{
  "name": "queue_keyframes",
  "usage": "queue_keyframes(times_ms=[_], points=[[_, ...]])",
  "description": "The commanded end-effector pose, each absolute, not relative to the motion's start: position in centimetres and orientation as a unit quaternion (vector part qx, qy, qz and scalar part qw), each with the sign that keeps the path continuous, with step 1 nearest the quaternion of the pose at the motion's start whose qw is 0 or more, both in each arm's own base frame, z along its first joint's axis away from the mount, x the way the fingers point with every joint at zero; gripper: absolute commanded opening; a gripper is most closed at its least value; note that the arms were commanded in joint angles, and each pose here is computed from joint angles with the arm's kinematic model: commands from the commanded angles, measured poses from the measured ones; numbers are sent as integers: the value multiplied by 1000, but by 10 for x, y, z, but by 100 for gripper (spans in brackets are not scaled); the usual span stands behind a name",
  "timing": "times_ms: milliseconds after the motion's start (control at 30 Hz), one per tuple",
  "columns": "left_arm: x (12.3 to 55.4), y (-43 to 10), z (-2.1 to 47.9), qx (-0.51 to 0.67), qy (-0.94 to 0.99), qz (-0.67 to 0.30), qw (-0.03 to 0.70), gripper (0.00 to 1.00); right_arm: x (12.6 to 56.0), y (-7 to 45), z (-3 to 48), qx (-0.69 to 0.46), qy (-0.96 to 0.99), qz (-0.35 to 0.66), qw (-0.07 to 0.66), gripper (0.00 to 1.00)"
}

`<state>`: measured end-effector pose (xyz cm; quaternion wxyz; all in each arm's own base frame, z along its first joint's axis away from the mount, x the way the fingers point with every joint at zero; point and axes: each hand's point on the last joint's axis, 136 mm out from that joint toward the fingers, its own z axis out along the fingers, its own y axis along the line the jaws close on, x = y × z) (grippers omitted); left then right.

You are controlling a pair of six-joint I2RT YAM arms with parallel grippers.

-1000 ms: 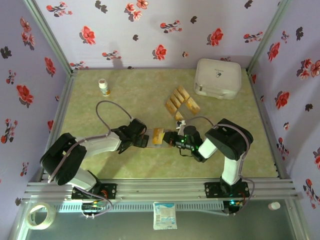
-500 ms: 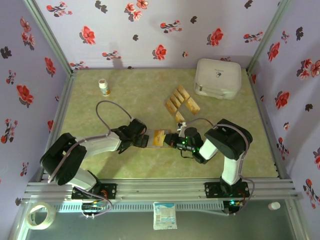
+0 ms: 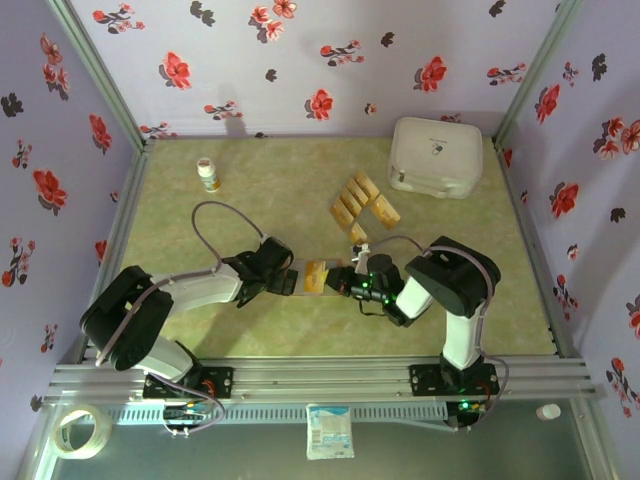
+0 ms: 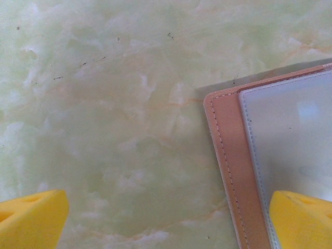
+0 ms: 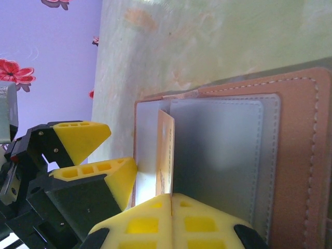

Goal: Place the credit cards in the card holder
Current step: Insert the credit card into the card slot.

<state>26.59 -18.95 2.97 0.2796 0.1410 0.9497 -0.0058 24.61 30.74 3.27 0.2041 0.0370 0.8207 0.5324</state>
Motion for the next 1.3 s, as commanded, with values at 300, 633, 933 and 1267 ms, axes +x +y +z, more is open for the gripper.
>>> queue_keyframes(times_ms=[300,633,933,1267], points=[[264,-184,31,138,949,5,284,100,237,309,11,41,839,516,170,0],[264,-184,31,136,949,5,285,100,236,317,0,43,845,513,145,0],[267,-185,36,123,949,-5,289,100,237,311,2,38,869,473,142,33],[275,-176,50,80,952,-34,293,99,246,309,32,-25,916,366,162,56]])
